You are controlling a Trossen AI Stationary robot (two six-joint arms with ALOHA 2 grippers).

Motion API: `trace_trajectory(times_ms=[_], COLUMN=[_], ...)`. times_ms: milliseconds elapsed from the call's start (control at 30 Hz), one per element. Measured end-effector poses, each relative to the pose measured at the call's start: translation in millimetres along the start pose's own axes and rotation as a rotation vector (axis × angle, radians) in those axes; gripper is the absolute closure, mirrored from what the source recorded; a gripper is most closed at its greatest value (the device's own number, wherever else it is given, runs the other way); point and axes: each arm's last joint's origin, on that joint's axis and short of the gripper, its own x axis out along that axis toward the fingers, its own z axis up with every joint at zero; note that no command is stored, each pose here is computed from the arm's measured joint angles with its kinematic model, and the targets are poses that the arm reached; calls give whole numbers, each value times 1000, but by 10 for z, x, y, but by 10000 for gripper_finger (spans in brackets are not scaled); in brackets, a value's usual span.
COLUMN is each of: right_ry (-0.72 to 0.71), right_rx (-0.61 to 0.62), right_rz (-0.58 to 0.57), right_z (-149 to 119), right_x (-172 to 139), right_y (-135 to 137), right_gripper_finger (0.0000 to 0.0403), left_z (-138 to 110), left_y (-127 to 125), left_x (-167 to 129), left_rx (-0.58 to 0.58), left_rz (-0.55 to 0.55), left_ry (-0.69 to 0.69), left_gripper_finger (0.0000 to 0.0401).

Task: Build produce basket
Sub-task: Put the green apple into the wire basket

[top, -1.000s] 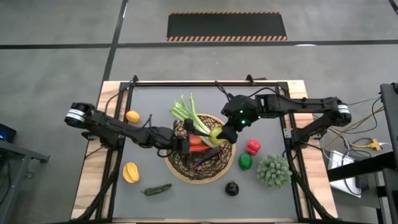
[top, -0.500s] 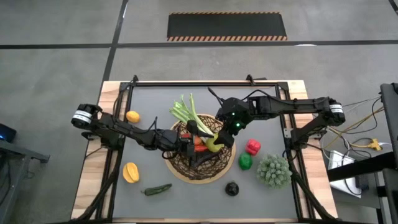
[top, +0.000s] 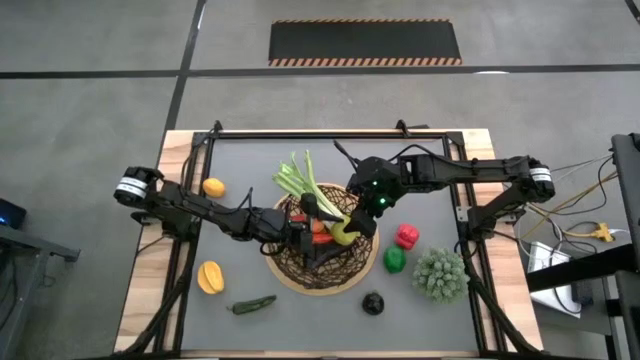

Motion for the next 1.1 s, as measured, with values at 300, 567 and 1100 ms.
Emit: trace_trajectory(times_ms=[300,567,1100], right_ry=[-8,-20,-274], right_rx=[-17,-32,-474], right_rz=[15,6,-226], right_z=[11,6,-116], right_x=[-13,-43,-584], right_y=[17,23,200], right_gripper_finger=[143,144,163], left_z=[-31,-22,31], left_y=[-22,-15,112], left_x=[2,0,-275], left_rx=[1,-49,-395], left_rz=[-16,-9,119], left_ry=[17,10,-221], left_gripper_finger=[140,143,143])
